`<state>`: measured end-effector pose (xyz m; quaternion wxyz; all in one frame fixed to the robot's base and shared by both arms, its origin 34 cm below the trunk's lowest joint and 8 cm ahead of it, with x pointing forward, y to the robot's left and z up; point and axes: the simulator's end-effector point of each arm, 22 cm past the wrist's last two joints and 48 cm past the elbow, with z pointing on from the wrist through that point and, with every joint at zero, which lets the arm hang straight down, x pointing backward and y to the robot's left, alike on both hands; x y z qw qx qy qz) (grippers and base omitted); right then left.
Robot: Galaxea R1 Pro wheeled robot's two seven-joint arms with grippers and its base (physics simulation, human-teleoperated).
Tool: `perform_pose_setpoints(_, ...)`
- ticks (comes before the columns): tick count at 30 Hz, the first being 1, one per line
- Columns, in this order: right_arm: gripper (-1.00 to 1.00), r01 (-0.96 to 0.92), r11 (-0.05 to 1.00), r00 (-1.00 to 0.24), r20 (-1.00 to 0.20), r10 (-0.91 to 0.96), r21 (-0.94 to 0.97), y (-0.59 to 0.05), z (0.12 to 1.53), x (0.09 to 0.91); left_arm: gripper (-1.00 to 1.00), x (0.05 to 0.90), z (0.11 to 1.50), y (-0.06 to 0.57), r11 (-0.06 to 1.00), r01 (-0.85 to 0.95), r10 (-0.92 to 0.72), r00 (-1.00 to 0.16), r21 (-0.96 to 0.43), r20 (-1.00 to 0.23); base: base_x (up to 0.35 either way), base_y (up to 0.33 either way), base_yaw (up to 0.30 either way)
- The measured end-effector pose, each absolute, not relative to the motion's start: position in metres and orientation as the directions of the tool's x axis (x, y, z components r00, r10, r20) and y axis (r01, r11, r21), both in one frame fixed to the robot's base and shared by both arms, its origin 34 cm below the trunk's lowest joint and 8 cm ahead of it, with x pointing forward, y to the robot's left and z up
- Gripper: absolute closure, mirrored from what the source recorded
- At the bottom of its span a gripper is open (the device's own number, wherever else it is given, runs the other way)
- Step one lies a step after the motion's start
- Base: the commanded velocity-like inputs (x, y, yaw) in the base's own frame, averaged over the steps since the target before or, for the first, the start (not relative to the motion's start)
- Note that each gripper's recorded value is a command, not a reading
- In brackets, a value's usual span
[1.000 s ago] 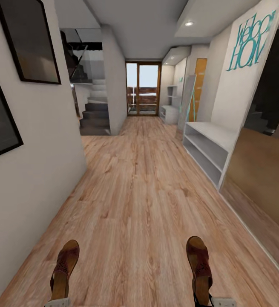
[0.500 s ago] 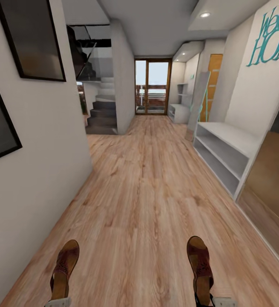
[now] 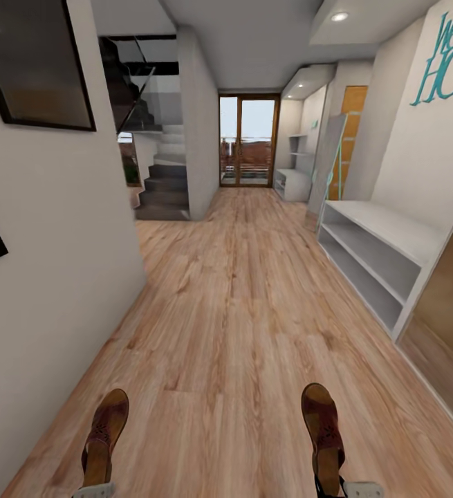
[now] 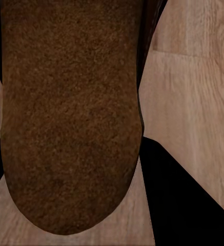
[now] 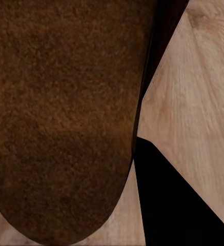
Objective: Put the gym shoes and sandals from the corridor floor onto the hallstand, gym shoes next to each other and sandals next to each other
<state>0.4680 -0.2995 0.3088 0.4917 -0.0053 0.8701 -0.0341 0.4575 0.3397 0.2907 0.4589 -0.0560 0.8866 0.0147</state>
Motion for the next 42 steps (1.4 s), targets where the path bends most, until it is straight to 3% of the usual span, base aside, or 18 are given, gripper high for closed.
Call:
perform_pose_setpoints(17, 1.00, 0.028, 0.998, -0.527, -0.849, -0.037, -0.061, -0.2983, 0.3038, 0.4645, 1.00, 0.4540, 0.2859, 0.3395, 0.993, -0.112, -0.085, -0.583, -0.024, -0.808, 0.339, 0.000, -0.108)
perform_pose_setpoints(42, 1.00, 0.025, 0.998, -0.530, -0.847, -0.038, -0.061, -0.2977, 0.3029, 0.4637, 1.00, 0.4537, 0.2857, 0.3407, 0.992, -0.120, -0.092, -0.582, -0.027, -0.808, 0.339, 0.047, -0.005)
